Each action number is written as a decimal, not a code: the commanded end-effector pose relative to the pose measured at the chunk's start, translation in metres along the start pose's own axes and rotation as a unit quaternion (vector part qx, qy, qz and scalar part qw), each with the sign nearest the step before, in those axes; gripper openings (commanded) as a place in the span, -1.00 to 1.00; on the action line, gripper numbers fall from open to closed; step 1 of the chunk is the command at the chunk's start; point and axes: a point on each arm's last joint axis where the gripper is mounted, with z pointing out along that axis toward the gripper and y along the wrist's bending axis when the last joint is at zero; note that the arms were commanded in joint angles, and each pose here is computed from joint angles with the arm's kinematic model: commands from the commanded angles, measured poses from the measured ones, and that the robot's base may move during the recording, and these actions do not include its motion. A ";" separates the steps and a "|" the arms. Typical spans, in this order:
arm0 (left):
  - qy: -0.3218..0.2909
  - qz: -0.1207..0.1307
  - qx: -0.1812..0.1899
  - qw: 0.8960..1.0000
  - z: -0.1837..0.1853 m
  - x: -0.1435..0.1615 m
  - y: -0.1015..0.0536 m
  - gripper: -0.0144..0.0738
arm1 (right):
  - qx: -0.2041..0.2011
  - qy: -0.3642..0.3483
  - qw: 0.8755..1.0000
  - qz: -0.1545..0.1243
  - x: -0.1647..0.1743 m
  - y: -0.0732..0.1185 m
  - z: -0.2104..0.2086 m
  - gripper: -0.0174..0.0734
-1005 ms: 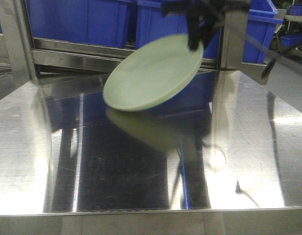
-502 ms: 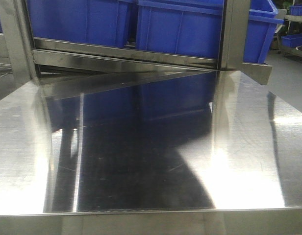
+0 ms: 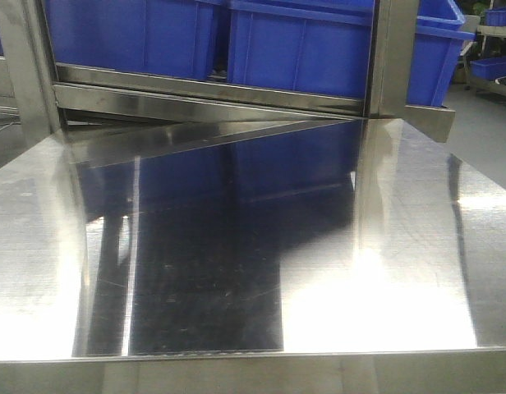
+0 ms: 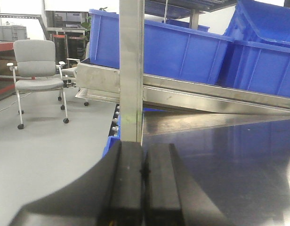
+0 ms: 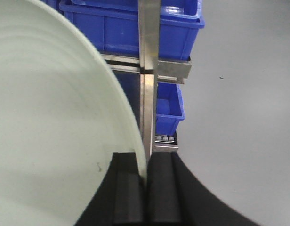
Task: Place green plate on second shelf with right arm
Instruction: 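Lift the plate by its rim with the right gripper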
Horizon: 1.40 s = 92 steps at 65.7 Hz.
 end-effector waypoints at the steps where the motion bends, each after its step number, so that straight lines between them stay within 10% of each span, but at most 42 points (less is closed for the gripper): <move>1: -0.022 -0.006 0.001 1.000 0.000 0.007 0.000 -0.38 | -0.003 -0.042 0.999 0.001 0.012 -0.001 0.002 -0.50; 17: -0.022 -0.006 0.001 1.000 0.000 0.007 0.000 -0.38 | -0.016 -0.010 0.998 -0.052 0.038 0.005 0.032 -0.50; 92: -0.022 -0.006 0.001 1.000 0.000 0.007 0.000 -0.38 | -0.130 -0.165 0.977 -0.044 0.171 0.028 0.120 -0.50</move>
